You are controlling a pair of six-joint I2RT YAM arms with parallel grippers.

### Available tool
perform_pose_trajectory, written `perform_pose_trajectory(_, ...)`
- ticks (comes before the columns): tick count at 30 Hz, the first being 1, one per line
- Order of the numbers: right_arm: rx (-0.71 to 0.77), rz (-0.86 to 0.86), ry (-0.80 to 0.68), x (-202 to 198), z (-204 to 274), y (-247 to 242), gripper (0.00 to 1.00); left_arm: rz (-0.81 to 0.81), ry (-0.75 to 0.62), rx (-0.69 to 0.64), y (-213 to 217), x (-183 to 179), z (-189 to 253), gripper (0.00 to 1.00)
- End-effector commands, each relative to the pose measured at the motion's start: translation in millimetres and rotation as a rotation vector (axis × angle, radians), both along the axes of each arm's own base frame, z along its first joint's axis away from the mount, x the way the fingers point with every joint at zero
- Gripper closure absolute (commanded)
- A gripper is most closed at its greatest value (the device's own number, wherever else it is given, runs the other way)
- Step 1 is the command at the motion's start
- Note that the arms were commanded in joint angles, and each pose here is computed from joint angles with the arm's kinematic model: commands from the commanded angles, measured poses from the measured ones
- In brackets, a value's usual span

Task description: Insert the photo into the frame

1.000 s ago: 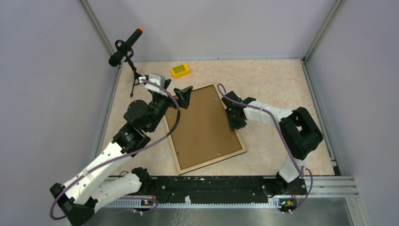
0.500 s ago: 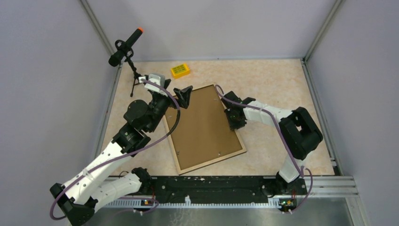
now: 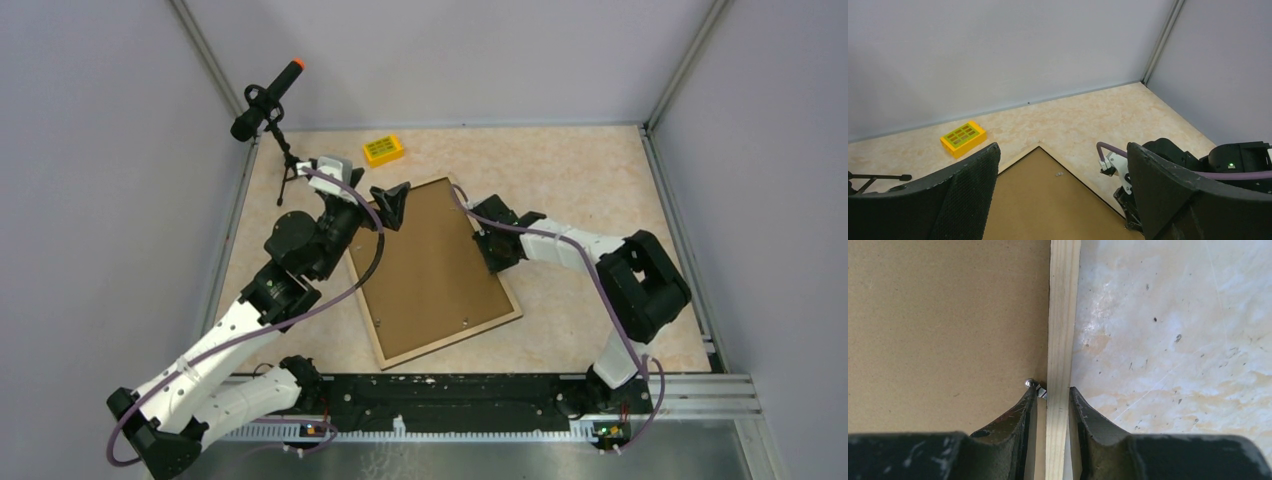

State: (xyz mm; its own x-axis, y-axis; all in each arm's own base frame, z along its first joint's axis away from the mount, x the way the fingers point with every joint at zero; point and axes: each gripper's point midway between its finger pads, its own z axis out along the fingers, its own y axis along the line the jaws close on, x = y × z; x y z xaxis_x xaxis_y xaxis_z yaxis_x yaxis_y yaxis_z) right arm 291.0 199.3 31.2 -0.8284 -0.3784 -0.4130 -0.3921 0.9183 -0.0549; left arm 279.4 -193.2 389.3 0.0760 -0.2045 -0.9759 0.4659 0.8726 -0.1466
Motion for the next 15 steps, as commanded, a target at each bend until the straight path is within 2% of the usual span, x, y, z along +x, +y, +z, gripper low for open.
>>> perform_pose_trajectory(1,-0.029,0.046,-0.148,29.9,9.5,-9.0,1.00,0.016,-0.005,-0.014,-1.7,7.1,2.1,0.01)
perform_pose_trajectory(4,-0.005,0.041,-0.184,33.3,13.1,-10.7,1.00,0.055,0.034,0.015,-3.3,19.0,-13.6,0.01)
perform_pose_trajectory(7,0.083,0.035,-0.181,29.6,22.1,1.3,0.98,0.121,0.111,0.005,-0.6,31.3,-32.6,0.01)
perform_pose_trajectory(10,0.235,0.020,-0.181,20.2,45.3,19.6,0.56,0.181,0.240,-0.014,4.6,34.5,-57.2,0.01)
perform_pose_trajectory(12,0.303,-0.005,-0.185,13.3,58.1,23.2,0.41,0.208,0.354,-0.017,11.1,26.5,-86.0,0.01)
perform_pose_trajectory(15,0.322,-0.068,-0.199,5.9,67.5,10.8,0.26,0.251,0.484,-0.097,28.1,4.2,-121.4,0.01)
